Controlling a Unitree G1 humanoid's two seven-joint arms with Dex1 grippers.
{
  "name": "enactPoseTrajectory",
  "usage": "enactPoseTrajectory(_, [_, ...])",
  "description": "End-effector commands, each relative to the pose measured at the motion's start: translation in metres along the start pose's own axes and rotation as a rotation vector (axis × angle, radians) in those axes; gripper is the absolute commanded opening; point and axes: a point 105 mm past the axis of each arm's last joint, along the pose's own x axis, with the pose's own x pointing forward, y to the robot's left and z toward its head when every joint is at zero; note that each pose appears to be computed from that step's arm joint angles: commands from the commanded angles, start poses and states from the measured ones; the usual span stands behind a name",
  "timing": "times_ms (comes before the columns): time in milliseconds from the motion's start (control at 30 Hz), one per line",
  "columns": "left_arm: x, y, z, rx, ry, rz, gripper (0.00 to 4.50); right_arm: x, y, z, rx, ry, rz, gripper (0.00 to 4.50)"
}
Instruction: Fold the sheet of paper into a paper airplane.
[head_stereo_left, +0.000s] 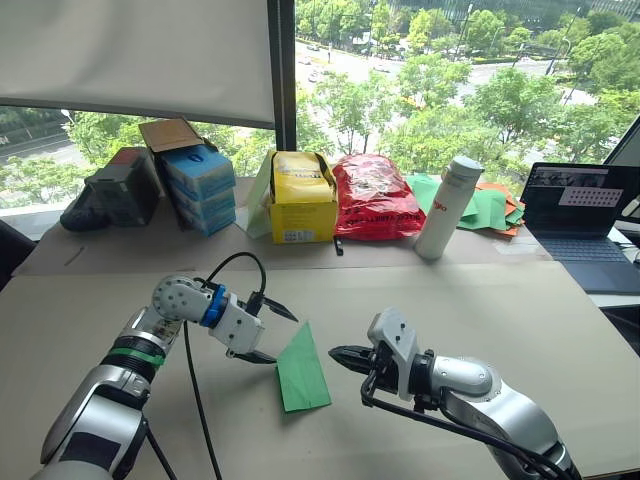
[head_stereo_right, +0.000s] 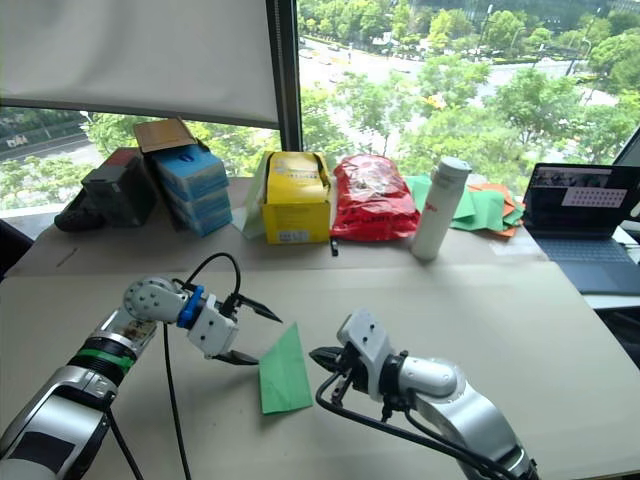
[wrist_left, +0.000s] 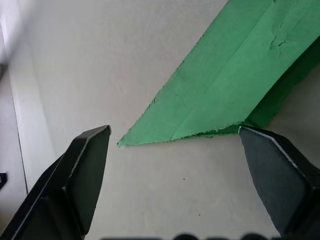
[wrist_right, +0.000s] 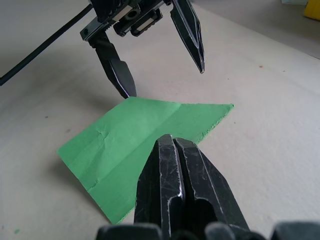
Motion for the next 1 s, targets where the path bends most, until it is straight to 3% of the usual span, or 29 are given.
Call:
enactPoseTrajectory(33, [-0.001,0.006,0.005,0.063,-0.003,-0.014,3.07,-0.002,0.002,0.009,-0.026,-0.028,-0.012,0.00])
enactPoseTrajectory(300, [0.006,-0.003,0.003,0.090,0.005,-0.047,0.23,0.000,0.001,0.010,-0.024,-0.034,-0.027,0.00])
enactPoseTrajectory(333, [0.006,-0.004,0.002,0.092,0.008,-0.048,0.07,0.000,0.001,0.010,-0.024,-0.034,-0.029,0.00])
enactPoseTrajectory(533, [0.005,-0.007,-0.001,0.071,0.032,-0.013,0.07,-0.007,-0.013,0.010,-0.035,-0.030,-0.085,0.00])
enactPoseTrajectory(633, [-0.001,-0.003,-0.006,-0.023,0.073,0.080,0.07,-0.020,-0.037,0.016,-0.059,-0.046,-0.187,0.00])
enactPoseTrajectory(767, [-0.014,0.006,-0.012,-0.309,0.165,0.269,0.07,-0.033,-0.057,0.027,-0.135,-0.072,-0.312,0.00])
enactPoseTrajectory(1000, [-0.004,-0.011,0.011,-0.652,0.240,0.336,0.07,-0.031,-0.054,0.027,-0.203,-0.071,-0.310,0.00])
